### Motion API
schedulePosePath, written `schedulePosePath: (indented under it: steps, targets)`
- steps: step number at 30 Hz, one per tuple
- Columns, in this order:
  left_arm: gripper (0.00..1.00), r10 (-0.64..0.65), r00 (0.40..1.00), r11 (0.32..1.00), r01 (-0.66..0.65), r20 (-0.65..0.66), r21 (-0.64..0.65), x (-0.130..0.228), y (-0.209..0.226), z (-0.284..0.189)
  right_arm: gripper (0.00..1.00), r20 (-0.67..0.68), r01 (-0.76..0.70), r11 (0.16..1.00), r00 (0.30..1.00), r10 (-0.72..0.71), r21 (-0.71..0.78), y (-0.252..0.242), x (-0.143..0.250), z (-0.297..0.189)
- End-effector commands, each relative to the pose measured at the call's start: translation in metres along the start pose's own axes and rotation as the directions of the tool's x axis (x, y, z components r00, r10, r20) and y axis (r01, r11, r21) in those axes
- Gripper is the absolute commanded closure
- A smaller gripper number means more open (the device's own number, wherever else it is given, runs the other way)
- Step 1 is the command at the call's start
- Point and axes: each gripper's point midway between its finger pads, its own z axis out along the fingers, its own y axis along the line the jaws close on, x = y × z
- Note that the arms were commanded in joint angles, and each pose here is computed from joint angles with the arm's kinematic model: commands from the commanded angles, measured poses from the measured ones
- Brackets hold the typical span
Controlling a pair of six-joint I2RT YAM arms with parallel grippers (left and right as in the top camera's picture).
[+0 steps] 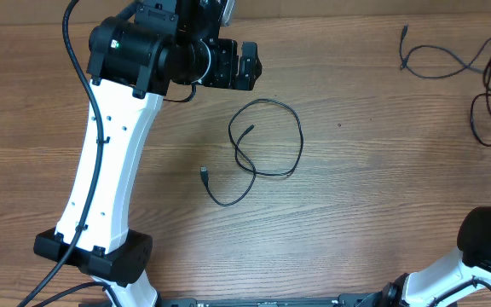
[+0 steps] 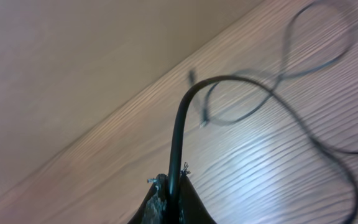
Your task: Untangle cables
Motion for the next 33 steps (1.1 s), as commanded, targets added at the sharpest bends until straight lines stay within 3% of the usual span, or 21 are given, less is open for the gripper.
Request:
schedulePosePath:
  steps: [1, 10, 18, 33]
  targets:
    - [0.0, 0.019, 1.0, 1.0, -0.019, -0.001, 0.01, 0.0, -0.003, 0.001, 0.96, -0.052, 0.007, 0.983, 0.998, -0.017, -0.183, 0.036, 0.011, -0.014]
    - [0.0, 0.019, 1.0, 1.0, -0.019, -0.002, 0.011, 0.0, -0.003, 0.001, 0.96, -0.19, -0.053, 0.98, 0.982, 0.016, -0.191, 0.041, 0.044, -0.014]
    - [0.0, 0.019, 1.0, 1.0, -0.019, -0.003, 0.011, 0.001, -0.003, 0.001, 0.96, -0.251, -0.024, 0.999, 0.968, 0.013, -0.042, 0.027, 0.067, -0.001]
    - [0.0, 0.018, 1.0, 1.0, -0.018, -0.006, 0.01, 0.002, -0.003, 0.001, 0.96, -0.464, -0.041, 0.999, 0.885, 0.04, 0.008, 0.005, 0.156, 0.066]
